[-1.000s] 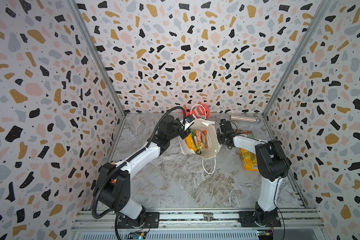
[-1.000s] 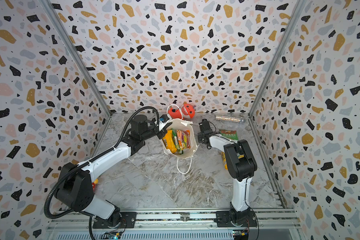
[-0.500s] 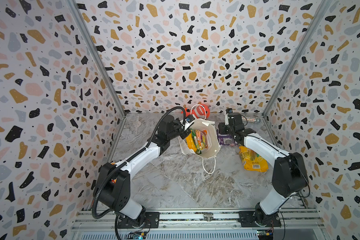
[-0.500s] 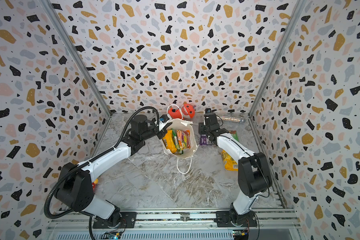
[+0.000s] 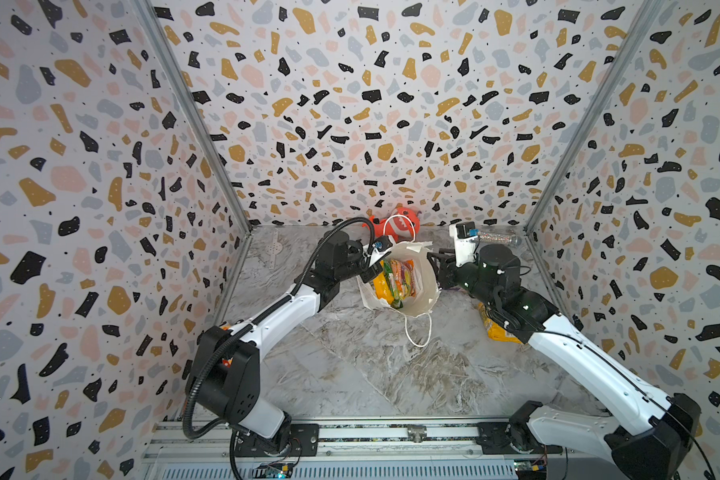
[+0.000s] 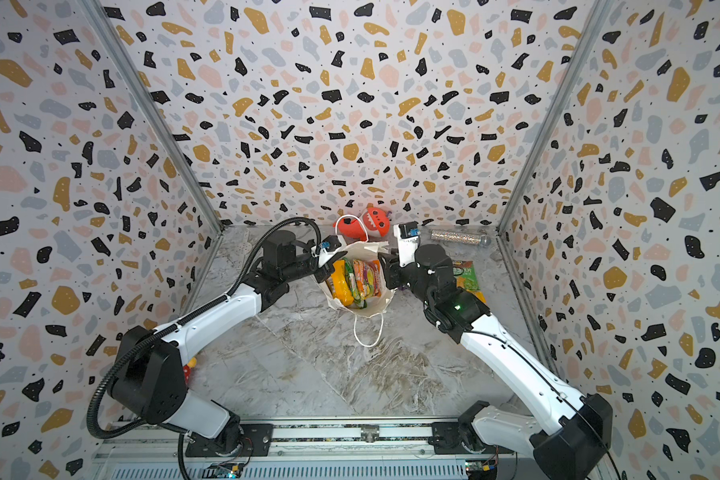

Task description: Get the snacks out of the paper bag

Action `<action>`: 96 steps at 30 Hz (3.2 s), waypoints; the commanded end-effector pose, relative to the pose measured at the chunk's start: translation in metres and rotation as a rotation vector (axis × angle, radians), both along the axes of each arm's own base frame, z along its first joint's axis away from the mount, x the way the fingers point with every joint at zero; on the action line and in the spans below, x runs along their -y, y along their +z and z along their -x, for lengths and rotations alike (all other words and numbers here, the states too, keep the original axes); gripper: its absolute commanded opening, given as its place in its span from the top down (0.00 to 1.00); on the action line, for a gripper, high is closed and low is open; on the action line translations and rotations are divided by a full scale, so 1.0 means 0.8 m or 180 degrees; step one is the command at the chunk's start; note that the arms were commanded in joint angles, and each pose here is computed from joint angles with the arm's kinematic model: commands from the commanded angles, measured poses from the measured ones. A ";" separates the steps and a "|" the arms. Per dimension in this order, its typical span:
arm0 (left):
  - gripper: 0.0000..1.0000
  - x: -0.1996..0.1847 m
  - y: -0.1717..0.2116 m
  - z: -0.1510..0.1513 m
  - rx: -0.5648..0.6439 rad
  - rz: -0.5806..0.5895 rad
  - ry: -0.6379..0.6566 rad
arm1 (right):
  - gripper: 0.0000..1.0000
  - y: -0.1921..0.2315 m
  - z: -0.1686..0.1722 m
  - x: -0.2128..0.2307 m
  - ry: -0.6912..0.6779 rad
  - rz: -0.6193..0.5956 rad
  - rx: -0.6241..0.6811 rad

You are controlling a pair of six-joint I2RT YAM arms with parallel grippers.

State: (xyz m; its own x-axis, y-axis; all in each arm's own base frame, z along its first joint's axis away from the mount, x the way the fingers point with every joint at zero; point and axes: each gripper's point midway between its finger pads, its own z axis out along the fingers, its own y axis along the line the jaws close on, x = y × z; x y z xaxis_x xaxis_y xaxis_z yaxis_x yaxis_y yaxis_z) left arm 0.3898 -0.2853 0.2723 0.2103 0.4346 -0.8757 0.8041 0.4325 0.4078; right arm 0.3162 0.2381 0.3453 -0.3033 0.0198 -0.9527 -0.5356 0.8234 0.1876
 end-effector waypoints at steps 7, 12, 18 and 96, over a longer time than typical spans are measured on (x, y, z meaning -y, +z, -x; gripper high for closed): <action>1.00 0.009 0.033 0.021 0.0213 0.0016 -0.0205 | 0.73 -0.047 0.035 -0.067 0.0434 0.0329 -0.0292; 1.00 0.014 0.036 0.026 0.0254 0.0019 -0.0245 | 0.75 -0.095 0.018 -0.092 0.0347 0.0566 -0.0529; 1.00 0.014 0.037 0.026 0.0301 0.0031 -0.0243 | 0.76 -0.143 -0.005 -0.098 0.0082 0.0625 -0.0730; 1.00 0.012 0.034 0.021 0.0370 0.0039 -0.0120 | 0.95 -0.063 -0.037 -0.073 -0.0072 0.0475 -0.0364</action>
